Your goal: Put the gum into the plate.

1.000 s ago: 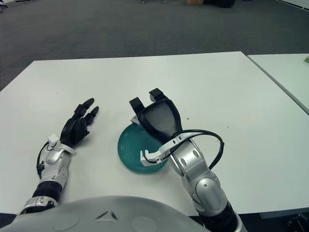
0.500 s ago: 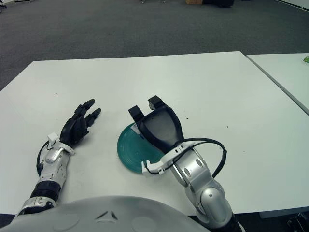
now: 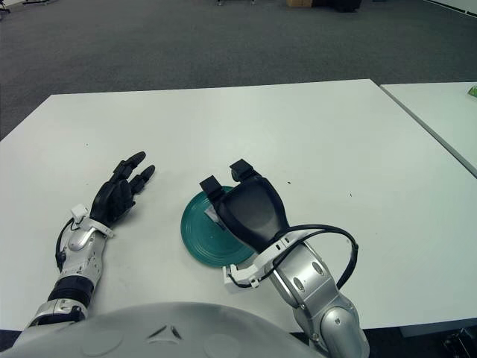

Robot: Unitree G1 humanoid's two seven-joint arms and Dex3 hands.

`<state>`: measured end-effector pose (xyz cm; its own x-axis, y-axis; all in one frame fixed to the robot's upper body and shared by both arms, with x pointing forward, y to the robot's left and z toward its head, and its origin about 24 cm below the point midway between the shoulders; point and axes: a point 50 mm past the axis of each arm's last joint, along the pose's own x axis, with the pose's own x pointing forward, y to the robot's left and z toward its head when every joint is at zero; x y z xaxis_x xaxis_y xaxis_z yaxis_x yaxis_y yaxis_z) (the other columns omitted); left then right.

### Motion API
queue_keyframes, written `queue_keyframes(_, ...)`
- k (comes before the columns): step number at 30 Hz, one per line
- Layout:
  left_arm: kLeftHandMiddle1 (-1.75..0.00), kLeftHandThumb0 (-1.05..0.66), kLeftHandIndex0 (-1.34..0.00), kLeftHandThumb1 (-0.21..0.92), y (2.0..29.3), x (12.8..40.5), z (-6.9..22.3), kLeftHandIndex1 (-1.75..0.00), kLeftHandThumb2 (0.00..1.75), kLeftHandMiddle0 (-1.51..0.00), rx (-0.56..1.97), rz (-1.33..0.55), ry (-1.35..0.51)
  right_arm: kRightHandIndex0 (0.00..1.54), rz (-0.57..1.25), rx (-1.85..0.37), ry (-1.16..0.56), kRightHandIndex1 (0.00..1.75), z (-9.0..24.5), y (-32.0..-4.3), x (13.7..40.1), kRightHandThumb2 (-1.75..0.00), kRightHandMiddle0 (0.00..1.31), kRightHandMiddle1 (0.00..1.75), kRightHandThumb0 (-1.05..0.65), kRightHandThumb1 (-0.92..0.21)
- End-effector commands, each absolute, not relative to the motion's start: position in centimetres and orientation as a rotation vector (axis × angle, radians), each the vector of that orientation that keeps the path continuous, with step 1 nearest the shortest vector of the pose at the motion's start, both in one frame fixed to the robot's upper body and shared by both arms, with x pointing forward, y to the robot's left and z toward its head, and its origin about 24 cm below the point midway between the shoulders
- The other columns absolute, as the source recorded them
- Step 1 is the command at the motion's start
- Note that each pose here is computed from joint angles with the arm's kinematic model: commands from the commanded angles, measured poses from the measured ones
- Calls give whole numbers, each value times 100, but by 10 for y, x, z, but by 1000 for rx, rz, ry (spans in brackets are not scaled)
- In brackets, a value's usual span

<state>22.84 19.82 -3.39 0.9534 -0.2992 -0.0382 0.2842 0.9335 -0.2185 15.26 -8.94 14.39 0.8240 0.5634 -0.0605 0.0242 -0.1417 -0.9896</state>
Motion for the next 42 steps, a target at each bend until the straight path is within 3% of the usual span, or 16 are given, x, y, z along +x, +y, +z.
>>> queue_keyframes(1,-9,-105,0,92,199,215,-50,-46,83,-24,-255,-285,157,23,565,-1681,-473,34,152,-95,151,-82,3,74,-87,-91)
queue_keyframes(3,-9,-105,0,92,200,216,-51,-44,83,-24,-264,-279,156,16,602,-1671,-473,17,154,-97,150,-91,1,42,-97,-91)
queue_keyframes(6,-9,-105,0,92,199,216,-53,-42,82,-23,-274,-276,147,7,640,-1650,-474,6,155,-98,150,-100,0,16,-102,-92)
queue_keyframes(10,-8,-105,0,92,199,216,-52,-42,83,-22,-281,-279,130,1,666,-1636,-470,1,157,-100,150,-106,0,3,-104,-92)
queue_keyframes(29,-4,-105,0,92,196,214,-54,-38,81,-16,-302,-278,88,0,723,-1632,-412,0,159,-101,156,-104,0,0,-105,-92)
queue_keyframes(36,-5,-105,0,92,197,216,-54,-43,80,-19,-300,-279,126,0,673,-1563,-401,0,160,-103,157,-102,0,0,-105,-92)
queue_keyframes(42,-6,-105,0,92,183,214,-41,-48,81,-21,-298,-290,115,0,484,-1361,-335,0,161,-111,165,-97,0,0,-105,-92)
